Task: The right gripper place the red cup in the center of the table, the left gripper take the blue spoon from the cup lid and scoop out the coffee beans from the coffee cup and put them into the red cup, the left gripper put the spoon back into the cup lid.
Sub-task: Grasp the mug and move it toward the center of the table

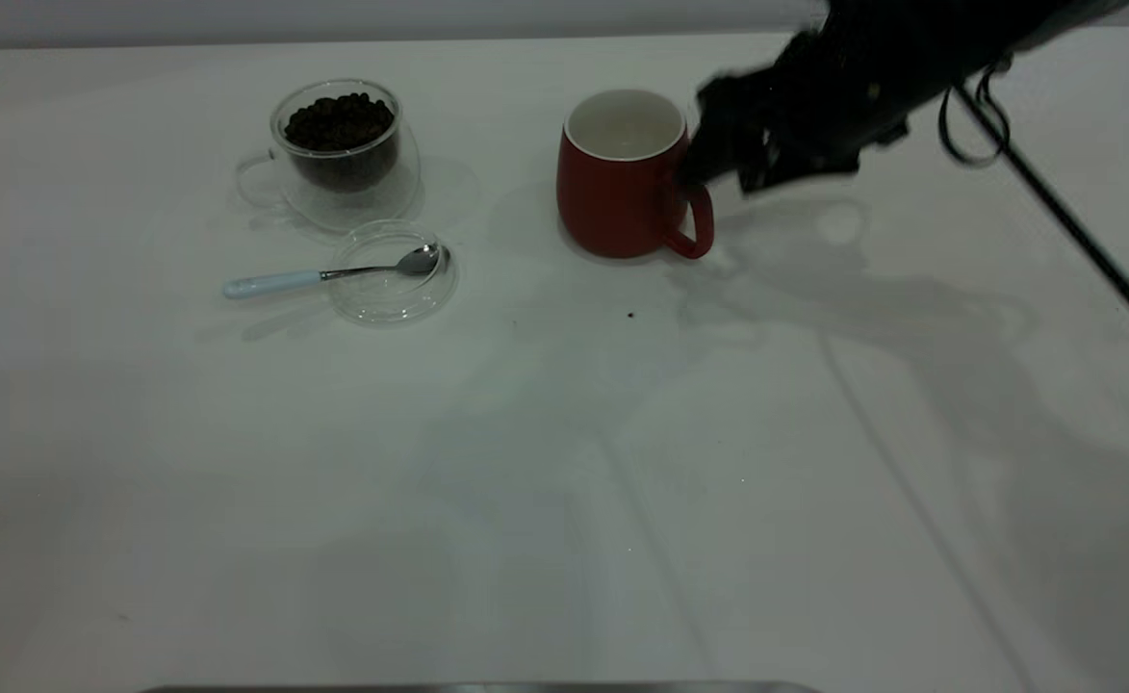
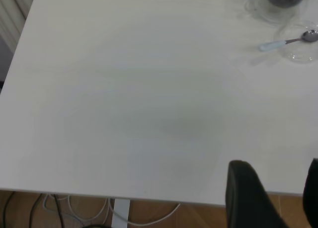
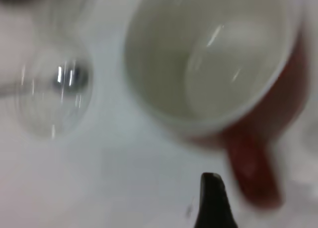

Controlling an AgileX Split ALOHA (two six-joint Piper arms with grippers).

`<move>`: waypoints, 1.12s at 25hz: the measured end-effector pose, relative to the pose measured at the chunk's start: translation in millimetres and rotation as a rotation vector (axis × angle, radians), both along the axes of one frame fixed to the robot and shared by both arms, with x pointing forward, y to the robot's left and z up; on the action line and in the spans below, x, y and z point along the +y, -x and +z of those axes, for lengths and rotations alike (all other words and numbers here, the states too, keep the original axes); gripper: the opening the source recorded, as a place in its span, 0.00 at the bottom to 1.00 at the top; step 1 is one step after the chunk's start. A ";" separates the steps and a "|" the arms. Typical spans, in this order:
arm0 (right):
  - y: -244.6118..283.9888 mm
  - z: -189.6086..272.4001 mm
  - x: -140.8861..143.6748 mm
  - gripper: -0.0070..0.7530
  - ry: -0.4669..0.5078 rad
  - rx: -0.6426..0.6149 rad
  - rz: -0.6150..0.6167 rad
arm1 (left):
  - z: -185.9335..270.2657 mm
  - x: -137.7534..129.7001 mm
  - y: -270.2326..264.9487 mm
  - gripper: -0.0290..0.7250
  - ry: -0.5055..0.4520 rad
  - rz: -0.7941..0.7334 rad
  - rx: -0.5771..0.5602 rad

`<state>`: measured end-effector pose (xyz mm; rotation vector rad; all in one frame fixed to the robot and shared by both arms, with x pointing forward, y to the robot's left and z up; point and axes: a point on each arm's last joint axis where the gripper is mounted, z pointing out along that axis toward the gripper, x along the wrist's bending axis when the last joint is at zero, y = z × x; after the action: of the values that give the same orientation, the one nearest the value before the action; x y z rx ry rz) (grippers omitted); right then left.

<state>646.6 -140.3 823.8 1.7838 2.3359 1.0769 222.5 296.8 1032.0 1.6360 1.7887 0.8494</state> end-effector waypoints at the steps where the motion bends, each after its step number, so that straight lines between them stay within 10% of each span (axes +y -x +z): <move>1: -6.3 3.6 -0.2 0.74 -0.003 -0.020 -0.020 | 0.0 0.0 0.0 0.49 0.000 0.000 0.000; 28: -33.4 -28.6 45.8 0.74 -0.117 -0.019 -0.009 | 0.0 0.0 0.0 0.49 0.000 0.000 0.000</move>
<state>680.0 -94.5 795.2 1.8101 2.2968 1.2481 222.5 296.8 1032.0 1.6360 1.7887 0.8494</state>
